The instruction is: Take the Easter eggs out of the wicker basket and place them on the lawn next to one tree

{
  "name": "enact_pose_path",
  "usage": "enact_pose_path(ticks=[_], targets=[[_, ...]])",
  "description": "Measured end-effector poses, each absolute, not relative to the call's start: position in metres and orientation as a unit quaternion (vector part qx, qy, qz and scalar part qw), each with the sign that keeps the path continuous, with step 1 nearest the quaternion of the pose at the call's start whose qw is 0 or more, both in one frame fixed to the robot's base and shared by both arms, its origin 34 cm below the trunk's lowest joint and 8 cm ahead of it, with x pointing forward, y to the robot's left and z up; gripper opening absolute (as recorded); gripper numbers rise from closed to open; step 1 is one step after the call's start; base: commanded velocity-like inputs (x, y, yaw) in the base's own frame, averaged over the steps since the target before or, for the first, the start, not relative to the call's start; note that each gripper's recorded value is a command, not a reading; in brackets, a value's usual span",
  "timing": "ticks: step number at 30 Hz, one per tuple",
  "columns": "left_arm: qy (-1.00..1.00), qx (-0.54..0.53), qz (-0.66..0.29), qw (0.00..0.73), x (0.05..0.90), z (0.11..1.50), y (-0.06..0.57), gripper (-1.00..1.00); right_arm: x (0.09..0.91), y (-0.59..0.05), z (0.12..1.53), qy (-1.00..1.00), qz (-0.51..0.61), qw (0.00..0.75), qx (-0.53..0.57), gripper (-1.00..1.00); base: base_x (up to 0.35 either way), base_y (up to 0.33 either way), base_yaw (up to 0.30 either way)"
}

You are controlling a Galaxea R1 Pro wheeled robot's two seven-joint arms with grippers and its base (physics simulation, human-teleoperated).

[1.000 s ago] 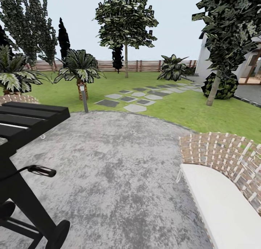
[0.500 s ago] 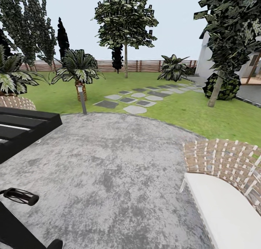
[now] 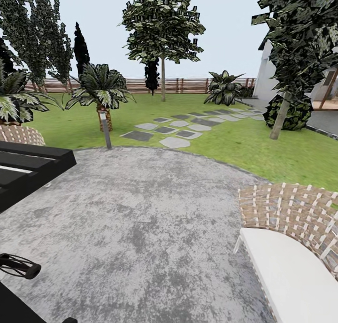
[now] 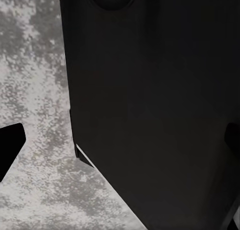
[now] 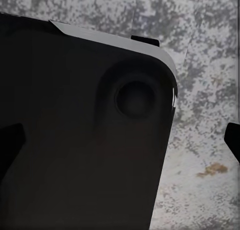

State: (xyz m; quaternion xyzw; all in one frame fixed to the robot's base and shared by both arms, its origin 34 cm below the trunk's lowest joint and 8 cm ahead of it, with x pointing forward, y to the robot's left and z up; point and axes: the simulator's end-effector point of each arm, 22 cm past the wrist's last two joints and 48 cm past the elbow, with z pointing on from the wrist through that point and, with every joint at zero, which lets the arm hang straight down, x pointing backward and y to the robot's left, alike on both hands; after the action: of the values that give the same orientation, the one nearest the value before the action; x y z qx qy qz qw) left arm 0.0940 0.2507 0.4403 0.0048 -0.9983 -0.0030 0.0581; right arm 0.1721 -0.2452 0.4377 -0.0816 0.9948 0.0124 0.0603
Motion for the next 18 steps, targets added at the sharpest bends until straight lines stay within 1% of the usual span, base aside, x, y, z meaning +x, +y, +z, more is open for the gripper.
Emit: enact_pose_path(ticks=[4,12,18], targets=[[-0.998,0.005,-0.003,0.058,0.0941,0.4402,0.2507,1.00,0.1724,-0.2452,0.4377,0.995,0.012,0.060,-0.082,1.00,0.047,-0.071,0.000],[-0.998,0.005,-0.003,0.058,0.0941,0.4402,0.2507,1.00,0.1726,-0.2452,0.4376,0.995,0.012,0.060,-0.082,1.00,0.014,-0.008,0.000],[-0.998,0.005,-0.003,0.058,0.0939,0.4403,0.2509,1.00,0.1722,-0.2452,0.4378,0.995,0.012,0.060,-0.082,1.00,0.227,-0.042,0.000]])
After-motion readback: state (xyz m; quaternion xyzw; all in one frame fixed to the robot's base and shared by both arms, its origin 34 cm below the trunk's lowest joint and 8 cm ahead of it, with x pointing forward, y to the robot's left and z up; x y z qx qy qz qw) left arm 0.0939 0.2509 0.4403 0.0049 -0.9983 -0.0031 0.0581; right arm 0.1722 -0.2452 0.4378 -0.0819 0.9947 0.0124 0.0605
